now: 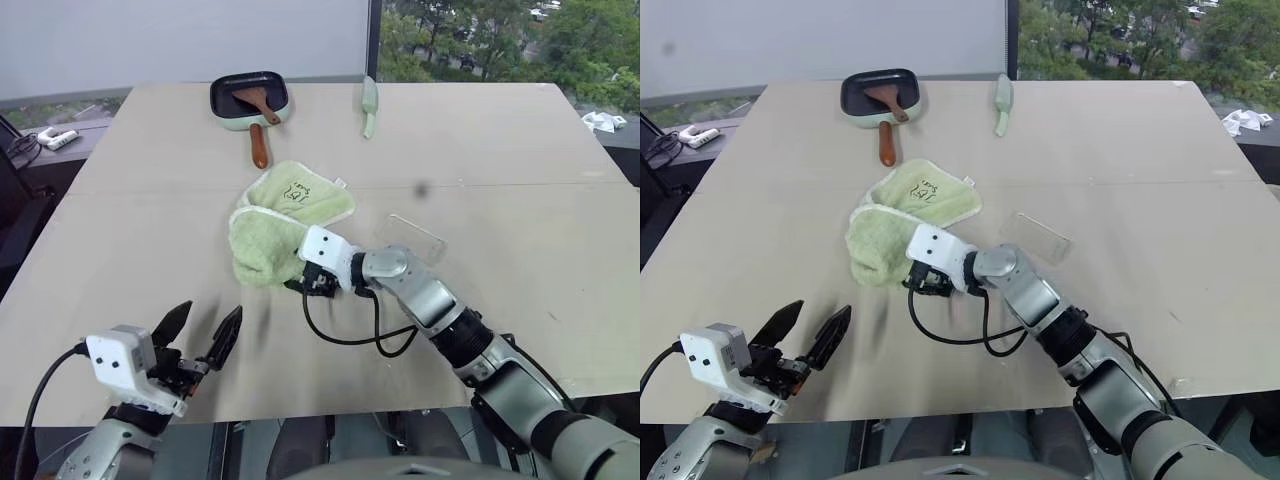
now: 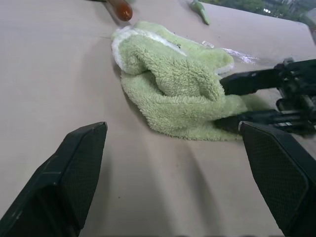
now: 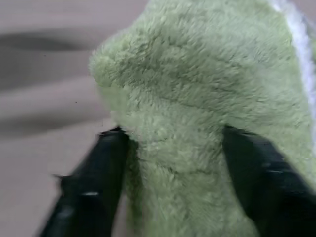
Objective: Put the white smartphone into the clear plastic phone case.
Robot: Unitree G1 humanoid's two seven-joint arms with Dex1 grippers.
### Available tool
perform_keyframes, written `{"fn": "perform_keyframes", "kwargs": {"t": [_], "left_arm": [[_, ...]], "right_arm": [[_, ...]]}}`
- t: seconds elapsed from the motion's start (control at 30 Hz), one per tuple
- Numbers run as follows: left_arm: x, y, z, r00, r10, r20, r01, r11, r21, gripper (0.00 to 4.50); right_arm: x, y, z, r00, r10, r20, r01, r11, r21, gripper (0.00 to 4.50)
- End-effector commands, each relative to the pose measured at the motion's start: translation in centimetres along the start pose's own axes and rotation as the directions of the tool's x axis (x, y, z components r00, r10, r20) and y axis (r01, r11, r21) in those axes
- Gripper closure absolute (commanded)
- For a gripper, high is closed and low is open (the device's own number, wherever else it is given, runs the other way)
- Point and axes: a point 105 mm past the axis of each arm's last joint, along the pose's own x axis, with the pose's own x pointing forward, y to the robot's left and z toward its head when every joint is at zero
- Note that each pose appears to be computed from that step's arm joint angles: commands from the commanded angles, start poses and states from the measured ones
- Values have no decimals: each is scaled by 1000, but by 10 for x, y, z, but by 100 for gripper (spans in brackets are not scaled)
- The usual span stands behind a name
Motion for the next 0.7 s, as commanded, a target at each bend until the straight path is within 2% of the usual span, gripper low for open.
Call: {"fn": "perform_keyframes", "kwargs": {"t": [0.03,0.1,0.13,0.3,0.4,0.53,0.7], "left_arm": [[-2,-12,7,998,-66,20,65,998,18,0],[-2,-13,7,996,-83,22,82,997,14,0],[-2,-14,8,996,-89,25,89,996,11,0],[-2,-14,9,995,-98,31,98,995,12,0],[-1,-14,11,994,-104,35,103,995,14,0],[3,-15,19,990,-127,61,126,992,25,0],[17,-26,37,972,-205,115,202,979,37,0]], "right_arm": [[0,-5,17,999,-26,47,27,999,-18,333],[-1,-6,19,998,-37,59,37,999,-8,420],[-1,-7,20,997,-43,64,43,999,-2,447],[-4,-10,30,992,-60,111,56,998,38,447],[-11,-17,46,981,-75,180,61,995,79,447],[-39,-39,80,929,-110,354,51,983,174,447],[-86,-81,84,886,-229,403,134,959,249,447]]}}
